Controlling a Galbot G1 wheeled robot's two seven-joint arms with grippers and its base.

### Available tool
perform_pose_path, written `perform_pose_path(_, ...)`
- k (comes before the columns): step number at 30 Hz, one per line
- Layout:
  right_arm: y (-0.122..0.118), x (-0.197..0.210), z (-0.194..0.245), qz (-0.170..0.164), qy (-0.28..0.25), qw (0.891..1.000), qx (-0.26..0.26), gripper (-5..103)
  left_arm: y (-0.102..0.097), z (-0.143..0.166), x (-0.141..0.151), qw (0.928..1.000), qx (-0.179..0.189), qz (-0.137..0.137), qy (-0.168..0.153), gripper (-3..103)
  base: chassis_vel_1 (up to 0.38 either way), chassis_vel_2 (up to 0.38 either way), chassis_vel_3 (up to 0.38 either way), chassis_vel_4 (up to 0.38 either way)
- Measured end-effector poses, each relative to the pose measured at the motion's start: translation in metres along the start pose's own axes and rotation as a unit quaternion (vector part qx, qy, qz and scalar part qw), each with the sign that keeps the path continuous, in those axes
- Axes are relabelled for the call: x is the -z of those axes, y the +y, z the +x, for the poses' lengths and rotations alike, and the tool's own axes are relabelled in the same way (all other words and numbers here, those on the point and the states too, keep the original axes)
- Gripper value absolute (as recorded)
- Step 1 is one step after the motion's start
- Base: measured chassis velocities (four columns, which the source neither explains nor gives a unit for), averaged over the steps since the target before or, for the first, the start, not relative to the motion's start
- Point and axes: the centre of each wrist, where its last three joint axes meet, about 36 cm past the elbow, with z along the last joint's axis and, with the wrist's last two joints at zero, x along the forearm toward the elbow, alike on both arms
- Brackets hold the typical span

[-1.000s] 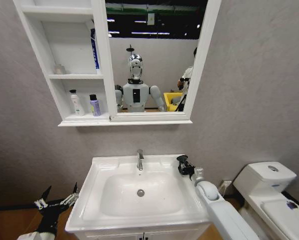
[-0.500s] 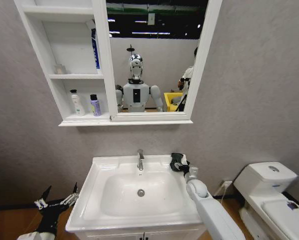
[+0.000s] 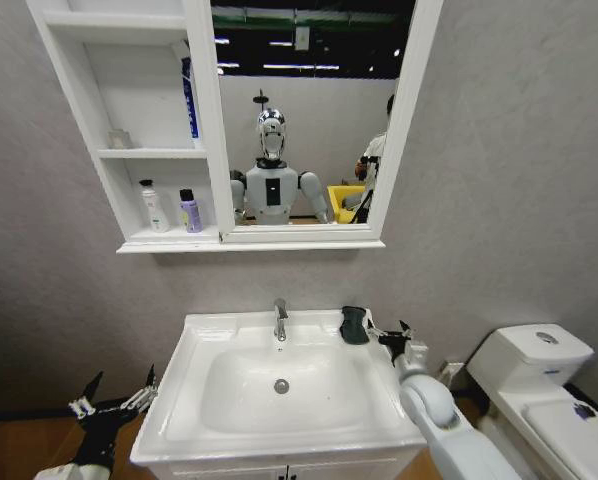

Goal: Move facial cleanser and shampoo from washbasin to cabinet, then wipe washbasin with towel.

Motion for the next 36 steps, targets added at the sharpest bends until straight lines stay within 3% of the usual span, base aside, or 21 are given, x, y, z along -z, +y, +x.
perform_pose_path(1,0.000,0.000,0.000,0.000,0.000,1.000,0.000,100,0.000,0.000,0.000,1.0000,0.000,0.000,0.000,100,0.000,0.000,0.000,0.000)
perform_pose_path(3,0.010,0.004,0.057,0.013,-0.026,1.000,-0.005,100,0.000,0.000,0.000,1.0000,0.000,0.000,0.000,100,0.000,0.000,0.000,0.000)
perform_pose_path(6,0.019,0.008,0.097,0.028,-0.052,0.998,-0.006,100,0.000,0.000,0.000,1.0000,0.000,0.000,0.000,100,0.000,0.000,0.000,0.000)
perform_pose_path(11,0.029,0.009,0.131,0.030,-0.066,0.997,-0.009,100,0.000,0.000,0.000,1.0000,0.000,0.000,0.000,100,0.005,-0.017,-0.003,0.008)
perform_pose_path(24,0.035,0.016,0.136,0.033,-0.091,0.995,-0.014,100,0.000,0.000,0.000,1.0000,0.000,0.000,0.000,100,0.032,-0.218,-0.039,0.223)
perform_pose_path(36,0.036,0.017,0.121,0.019,-0.101,0.995,-0.004,100,0.000,0.000,0.000,1.0000,0.000,0.000,0.000,100,0.207,-0.241,-0.206,0.246)
